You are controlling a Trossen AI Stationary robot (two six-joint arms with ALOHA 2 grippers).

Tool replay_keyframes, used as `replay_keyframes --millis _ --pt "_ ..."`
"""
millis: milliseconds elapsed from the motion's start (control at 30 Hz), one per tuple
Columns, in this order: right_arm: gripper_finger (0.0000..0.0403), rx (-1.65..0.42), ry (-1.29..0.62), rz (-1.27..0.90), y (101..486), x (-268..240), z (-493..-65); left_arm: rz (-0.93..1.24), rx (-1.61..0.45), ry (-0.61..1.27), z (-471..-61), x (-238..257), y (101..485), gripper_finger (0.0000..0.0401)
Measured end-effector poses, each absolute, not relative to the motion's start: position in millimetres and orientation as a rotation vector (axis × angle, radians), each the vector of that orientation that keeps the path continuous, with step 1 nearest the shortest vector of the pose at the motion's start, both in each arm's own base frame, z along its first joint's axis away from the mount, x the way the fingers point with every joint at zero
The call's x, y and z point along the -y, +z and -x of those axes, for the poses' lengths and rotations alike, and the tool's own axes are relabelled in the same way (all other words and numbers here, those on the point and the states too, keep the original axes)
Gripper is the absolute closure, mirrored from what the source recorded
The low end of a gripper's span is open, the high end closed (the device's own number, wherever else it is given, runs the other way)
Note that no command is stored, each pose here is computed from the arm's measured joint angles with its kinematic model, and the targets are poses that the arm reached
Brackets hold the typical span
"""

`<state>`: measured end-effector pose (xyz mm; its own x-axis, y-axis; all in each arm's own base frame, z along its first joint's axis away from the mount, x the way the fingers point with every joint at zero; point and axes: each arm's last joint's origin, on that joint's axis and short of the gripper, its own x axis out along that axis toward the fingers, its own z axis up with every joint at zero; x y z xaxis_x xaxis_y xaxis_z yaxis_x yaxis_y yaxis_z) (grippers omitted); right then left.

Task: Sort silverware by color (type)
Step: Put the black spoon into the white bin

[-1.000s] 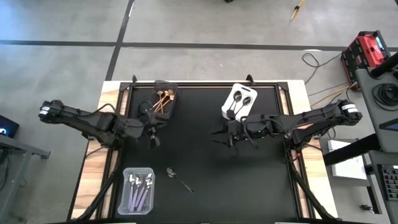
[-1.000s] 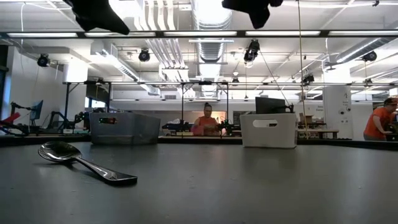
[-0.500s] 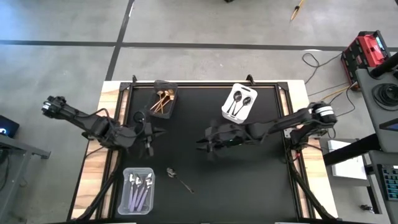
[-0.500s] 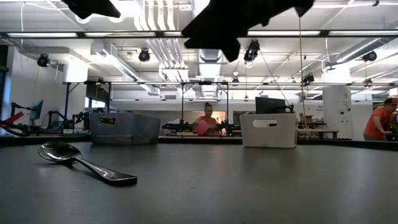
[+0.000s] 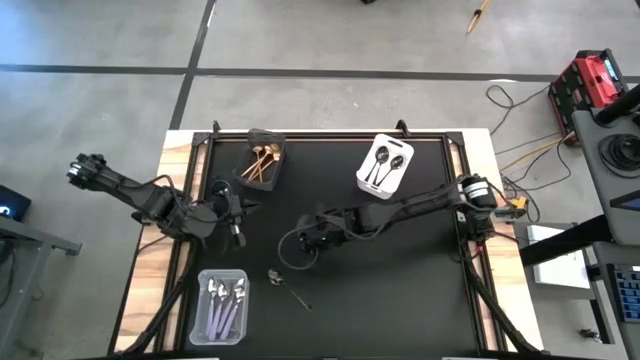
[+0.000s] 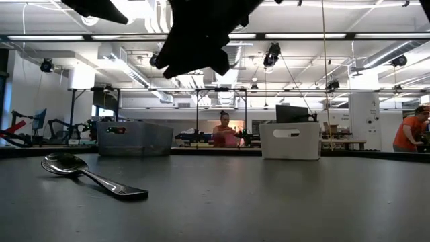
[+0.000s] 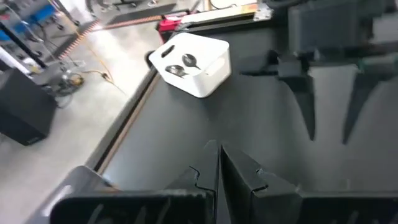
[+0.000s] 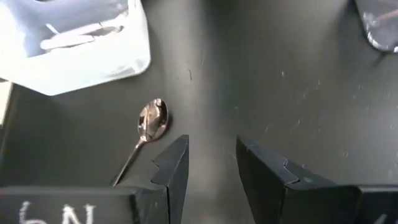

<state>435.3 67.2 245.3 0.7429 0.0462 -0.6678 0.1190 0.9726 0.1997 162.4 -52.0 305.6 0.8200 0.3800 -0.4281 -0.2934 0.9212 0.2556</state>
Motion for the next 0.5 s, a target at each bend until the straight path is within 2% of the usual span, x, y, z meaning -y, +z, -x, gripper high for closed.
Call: replay_keyframes --millis 267,500 --pt "0.0280 -0.782 -0.051 -0.285 244.8 -82.6 -456.3 -0.238 -0.413 0.356 -148.3 45.1 320.0 0.0401" --pt "0.0280 -0.829 0.009 -0.184 230.2 -102.1 -467.1 -0.215 -0.329 0.349 -132.4 37.9 332.4 0.0401"
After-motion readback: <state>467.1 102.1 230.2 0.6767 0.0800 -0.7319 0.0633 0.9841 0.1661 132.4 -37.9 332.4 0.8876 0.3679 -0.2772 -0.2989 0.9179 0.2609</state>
